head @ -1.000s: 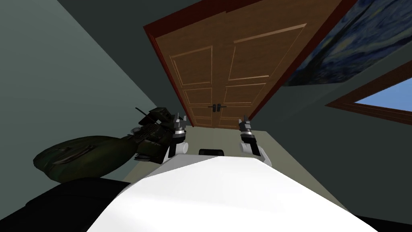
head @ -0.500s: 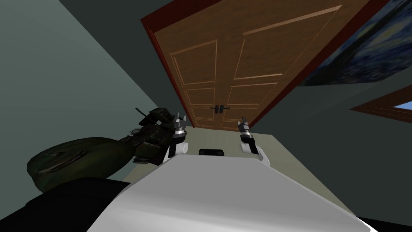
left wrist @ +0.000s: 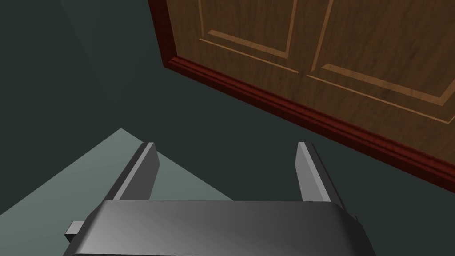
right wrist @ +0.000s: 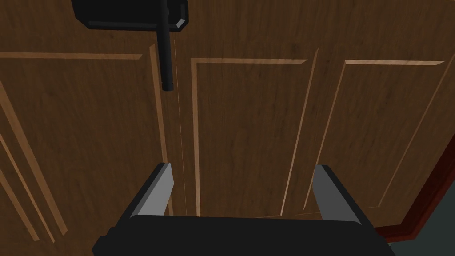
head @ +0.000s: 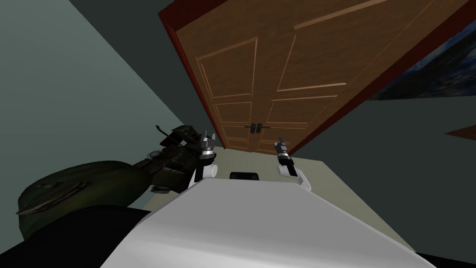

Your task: Pull the door open

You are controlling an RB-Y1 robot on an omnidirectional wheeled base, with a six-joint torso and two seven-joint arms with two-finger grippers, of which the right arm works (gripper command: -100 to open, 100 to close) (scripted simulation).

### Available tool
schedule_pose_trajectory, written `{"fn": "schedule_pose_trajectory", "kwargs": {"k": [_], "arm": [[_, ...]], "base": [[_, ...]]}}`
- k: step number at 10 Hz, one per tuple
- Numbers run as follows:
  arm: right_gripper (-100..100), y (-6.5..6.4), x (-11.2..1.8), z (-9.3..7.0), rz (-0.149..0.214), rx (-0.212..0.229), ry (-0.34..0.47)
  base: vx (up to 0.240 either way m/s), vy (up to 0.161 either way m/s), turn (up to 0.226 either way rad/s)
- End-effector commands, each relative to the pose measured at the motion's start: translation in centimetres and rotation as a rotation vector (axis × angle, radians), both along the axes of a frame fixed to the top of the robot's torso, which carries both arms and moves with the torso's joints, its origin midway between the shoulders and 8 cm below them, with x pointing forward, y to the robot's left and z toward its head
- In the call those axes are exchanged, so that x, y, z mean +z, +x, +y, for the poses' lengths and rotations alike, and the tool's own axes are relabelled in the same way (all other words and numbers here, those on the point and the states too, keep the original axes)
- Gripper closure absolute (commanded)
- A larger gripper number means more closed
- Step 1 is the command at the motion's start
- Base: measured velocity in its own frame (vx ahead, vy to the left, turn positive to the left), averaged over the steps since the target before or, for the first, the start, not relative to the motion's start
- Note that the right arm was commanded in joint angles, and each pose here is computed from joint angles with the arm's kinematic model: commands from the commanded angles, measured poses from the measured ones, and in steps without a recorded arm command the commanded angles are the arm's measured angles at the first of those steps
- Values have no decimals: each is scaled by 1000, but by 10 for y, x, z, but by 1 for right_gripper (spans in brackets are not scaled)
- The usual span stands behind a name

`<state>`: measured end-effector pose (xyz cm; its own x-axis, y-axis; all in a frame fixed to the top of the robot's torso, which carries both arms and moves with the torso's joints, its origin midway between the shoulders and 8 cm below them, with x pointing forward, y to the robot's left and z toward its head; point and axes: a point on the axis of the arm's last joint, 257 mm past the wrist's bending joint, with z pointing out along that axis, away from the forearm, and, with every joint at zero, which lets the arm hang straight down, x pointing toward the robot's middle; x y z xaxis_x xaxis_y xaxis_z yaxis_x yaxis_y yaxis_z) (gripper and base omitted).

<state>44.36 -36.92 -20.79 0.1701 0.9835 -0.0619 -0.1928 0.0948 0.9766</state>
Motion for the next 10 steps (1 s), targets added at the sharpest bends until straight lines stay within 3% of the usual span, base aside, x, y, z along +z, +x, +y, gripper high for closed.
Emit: {"fn": "schedule_pose_trajectory", "kwargs": {"k": [1,6,10], "arm": [[-100,2,-14,-6,34,-7,16],[-100,6,-54,-23,123,-33,61],[-100,6,-76,-33,173,-50,90]], "base": [[149,38,66],[180,16,63],[181,-9,46]]}}
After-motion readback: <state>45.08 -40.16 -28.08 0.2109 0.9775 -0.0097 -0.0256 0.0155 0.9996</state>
